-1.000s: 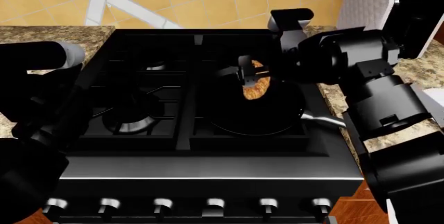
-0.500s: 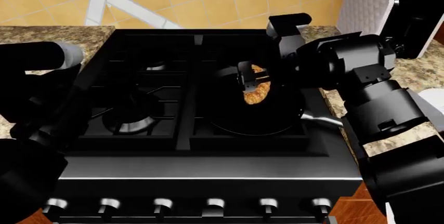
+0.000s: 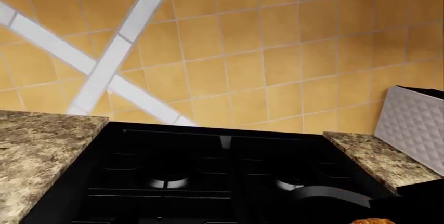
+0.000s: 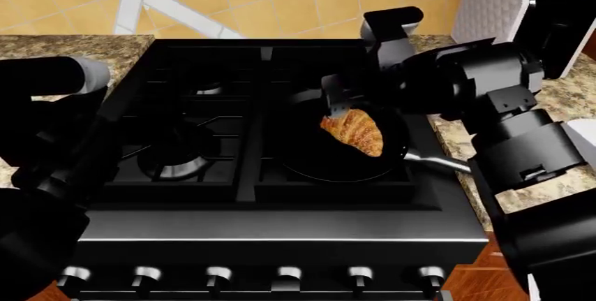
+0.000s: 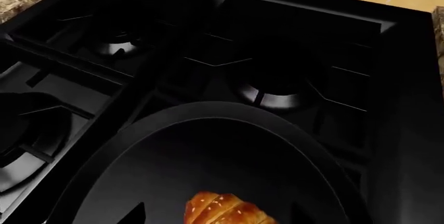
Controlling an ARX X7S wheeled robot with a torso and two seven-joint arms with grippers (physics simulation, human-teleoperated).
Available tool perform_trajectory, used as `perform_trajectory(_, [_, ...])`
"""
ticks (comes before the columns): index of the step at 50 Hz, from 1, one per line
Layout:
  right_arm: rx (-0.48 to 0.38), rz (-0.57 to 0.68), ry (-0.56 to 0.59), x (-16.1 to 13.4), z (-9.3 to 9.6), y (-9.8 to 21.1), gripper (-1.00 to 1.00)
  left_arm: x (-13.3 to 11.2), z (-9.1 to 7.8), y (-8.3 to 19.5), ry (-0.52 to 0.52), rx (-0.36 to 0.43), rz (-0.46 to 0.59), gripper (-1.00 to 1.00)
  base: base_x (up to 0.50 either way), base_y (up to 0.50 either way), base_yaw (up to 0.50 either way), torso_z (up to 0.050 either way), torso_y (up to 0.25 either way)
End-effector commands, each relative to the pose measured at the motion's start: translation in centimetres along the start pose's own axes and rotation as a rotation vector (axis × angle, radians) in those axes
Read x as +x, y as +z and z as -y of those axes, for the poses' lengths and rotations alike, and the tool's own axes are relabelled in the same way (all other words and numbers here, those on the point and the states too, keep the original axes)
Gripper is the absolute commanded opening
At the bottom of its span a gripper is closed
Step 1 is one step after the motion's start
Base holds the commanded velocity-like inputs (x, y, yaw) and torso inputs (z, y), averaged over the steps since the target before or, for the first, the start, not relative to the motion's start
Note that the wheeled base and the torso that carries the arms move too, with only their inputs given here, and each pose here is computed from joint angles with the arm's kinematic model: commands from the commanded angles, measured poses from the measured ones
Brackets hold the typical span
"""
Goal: Pick the croissant and place it on the pan. Then turn on the stove to warm the croissant.
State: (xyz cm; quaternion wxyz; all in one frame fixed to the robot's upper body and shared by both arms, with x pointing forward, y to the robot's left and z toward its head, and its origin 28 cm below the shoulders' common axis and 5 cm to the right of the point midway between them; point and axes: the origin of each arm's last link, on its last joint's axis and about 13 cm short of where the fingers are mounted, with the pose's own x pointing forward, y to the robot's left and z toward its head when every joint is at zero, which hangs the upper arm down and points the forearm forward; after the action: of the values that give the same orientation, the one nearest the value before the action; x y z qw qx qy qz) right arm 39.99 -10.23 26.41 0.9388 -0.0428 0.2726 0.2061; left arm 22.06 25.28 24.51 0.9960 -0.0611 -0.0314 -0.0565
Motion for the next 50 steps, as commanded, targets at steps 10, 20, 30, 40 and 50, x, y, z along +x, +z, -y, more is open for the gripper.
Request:
perform_trajectory(10, [0.007,0.254,-0.056,-5.8,-1.8,0.4,1.00,-0.1,0.3,0.2,-0.010,0.008,0.004,1.00,0.00,0.00,0.00,0.000,0.000])
perform_trajectory(20, [-0.013,0.492,-0.173,-8.6,-3.0,-1.4,1.00,0.1,0.3,-0.2,-0.004,0.040,0.016,1.00,0.00,0.00,0.00,0.000,0.000])
perform_trajectory(30, [-0.078,0.563,-0.236,-9.5,-3.3,-2.4,1.00,0.4,0.5,-0.5,-0.011,0.051,0.013,1.00,0.00,0.00,0.00,0.000,0.000])
perform_trajectory(40, [-0.097,0.598,-0.233,-9.9,-3.7,-2.3,1.00,0.4,0.6,-0.4,-0.011,0.051,0.012,1.00,0.00,0.00,0.00,0.000,0.000])
perform_trajectory(50, [-0.100,0.644,-0.251,-11.0,-4.1,-2.2,1.00,0.2,0.6,0.0,-0.011,0.055,0.027,1.00,-0.44,0.10,0.00,0.000,0.000])
